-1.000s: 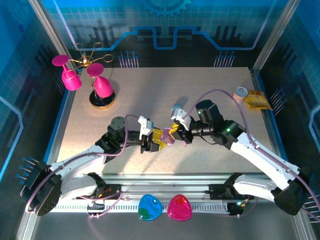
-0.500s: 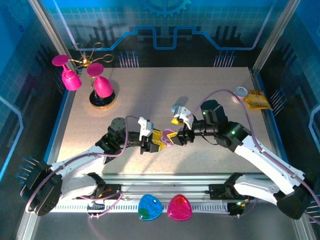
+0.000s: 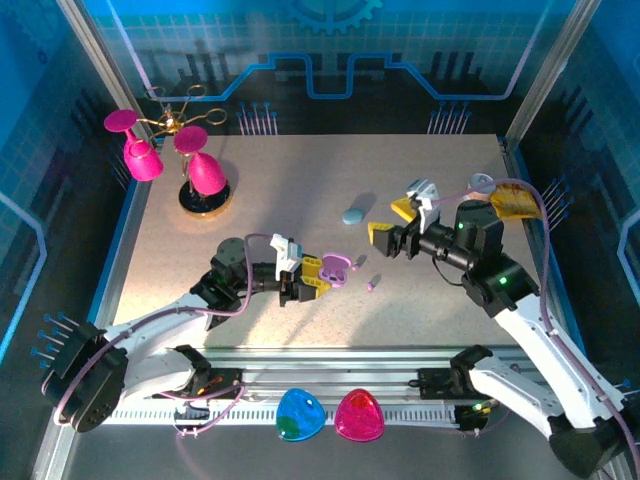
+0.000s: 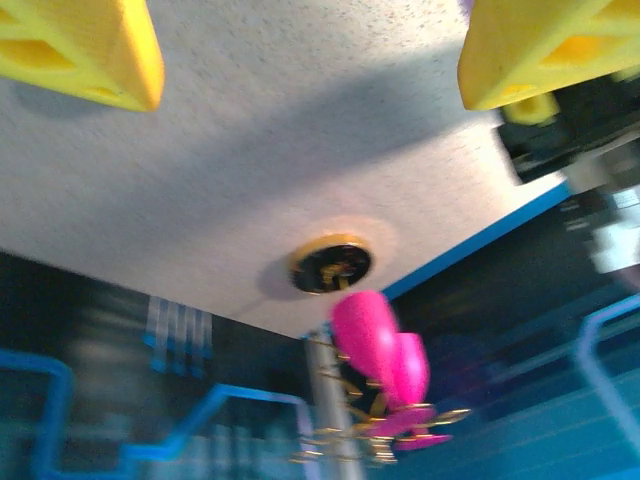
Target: Insert wireless bluetooth earbuds into charging case
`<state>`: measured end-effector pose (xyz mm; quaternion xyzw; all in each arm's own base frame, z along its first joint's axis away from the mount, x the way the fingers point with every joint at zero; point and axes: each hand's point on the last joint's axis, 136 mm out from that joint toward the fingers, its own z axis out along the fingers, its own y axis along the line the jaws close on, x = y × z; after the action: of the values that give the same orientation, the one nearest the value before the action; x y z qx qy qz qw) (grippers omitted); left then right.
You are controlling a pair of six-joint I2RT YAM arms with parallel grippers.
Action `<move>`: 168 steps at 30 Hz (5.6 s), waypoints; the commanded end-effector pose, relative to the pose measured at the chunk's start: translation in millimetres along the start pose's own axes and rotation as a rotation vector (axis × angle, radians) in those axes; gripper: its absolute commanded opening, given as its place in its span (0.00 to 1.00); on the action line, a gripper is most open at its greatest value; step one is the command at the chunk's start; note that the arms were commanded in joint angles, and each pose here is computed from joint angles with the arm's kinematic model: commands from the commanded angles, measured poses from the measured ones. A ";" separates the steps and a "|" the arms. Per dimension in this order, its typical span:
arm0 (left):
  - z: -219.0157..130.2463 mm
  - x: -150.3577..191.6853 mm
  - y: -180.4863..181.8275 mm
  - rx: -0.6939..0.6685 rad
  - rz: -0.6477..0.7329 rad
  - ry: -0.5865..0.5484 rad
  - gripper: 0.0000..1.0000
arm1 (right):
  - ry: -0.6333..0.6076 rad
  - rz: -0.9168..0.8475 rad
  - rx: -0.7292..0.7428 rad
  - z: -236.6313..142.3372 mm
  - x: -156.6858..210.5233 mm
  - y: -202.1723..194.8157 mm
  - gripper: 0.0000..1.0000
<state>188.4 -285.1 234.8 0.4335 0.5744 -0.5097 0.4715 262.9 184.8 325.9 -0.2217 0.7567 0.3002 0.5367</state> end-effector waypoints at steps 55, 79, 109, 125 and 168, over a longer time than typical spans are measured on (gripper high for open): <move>-9.4 -20.6 -8.2 -0.009 0.081 -0.077 0.31 | 0.833 0.419 0.033 50.2 277.6 -19.7 0.54; -9.6 -21.0 -7.2 -0.016 0.090 -0.078 0.32 | 0.880 0.435 -0.010 64.1 296.1 -25.6 0.55; -6.9 -17.7 -4.1 -0.010 0.070 -0.078 0.32 | 0.830 0.336 0.127 44.5 272.8 -33.7 0.59; -6.1 -14.1 -1.9 -0.016 0.069 -0.071 0.32 | 0.841 0.330 0.291 62.4 274.7 -46.9 0.46; -7.3 -13.2 -0.7 -0.024 0.070 -0.060 0.32 | 0.911 0.416 0.203 47.8 288.6 -31.7 0.48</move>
<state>186.6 -278.8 244.8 0.4285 0.5606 -0.5022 0.4999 229.6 195.6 28.9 -0.1303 0.9672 0.1931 0.1015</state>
